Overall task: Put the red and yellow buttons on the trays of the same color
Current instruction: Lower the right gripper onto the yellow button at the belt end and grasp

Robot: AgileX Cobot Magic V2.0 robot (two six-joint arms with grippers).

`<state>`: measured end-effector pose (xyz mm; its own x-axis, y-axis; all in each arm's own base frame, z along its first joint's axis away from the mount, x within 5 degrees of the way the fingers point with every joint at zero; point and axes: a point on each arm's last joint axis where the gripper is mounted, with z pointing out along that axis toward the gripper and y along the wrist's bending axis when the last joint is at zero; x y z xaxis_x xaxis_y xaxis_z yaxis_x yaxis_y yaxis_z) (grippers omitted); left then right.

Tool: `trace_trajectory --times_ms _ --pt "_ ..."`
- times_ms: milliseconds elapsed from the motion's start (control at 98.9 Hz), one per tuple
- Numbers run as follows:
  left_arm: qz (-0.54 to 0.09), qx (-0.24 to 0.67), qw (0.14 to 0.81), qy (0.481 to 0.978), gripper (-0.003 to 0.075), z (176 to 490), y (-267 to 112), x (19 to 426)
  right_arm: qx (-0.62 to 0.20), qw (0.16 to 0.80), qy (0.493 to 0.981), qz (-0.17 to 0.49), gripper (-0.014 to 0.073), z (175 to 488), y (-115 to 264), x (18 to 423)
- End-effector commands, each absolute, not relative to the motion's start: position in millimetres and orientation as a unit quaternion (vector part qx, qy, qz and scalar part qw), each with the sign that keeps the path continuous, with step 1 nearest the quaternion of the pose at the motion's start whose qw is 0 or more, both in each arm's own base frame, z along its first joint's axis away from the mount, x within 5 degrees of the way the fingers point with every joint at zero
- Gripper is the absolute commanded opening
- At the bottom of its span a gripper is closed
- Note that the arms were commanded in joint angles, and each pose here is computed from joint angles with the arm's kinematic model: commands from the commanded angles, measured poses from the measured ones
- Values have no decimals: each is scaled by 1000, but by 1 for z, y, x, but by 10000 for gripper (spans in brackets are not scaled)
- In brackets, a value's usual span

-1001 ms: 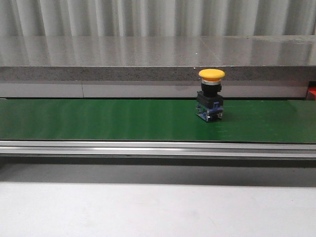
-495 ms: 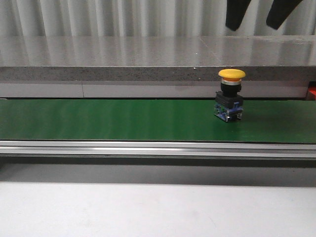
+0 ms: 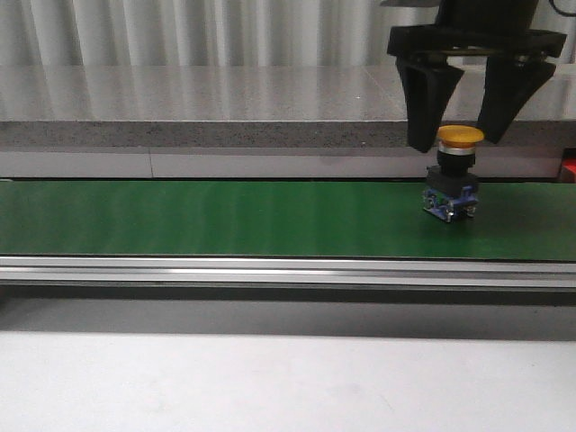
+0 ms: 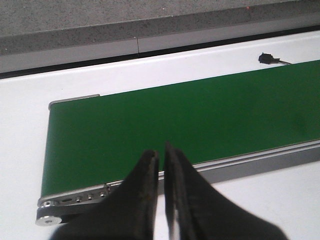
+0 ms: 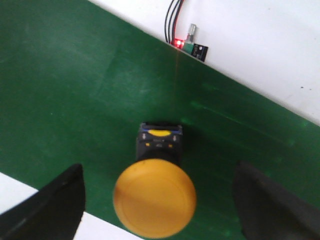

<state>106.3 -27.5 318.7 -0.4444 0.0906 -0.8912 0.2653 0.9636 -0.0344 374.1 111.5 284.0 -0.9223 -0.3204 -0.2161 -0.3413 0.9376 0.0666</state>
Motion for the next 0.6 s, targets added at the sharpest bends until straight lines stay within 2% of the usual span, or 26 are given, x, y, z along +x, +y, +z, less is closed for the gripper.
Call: trace_trajectory --times_ms 0,162,263,364,586 --pt "-93 98 558 819 -6 333 -28 109 -180 73 980 33 519 297 104 361" --pt "-93 98 558 819 -5 333 -28 109 -180 67 981 28 230 294 103 361" --pt "-93 98 558 819 -6 333 -28 109 -174 69 982 28 108 295 103 360" --pt "-93 98 558 819 -6 333 -28 109 -150 77 985 30 66 301 100 358" --pt "-93 98 558 819 -6 333 -28 109 -46 131 990 6 67 339 65 343"
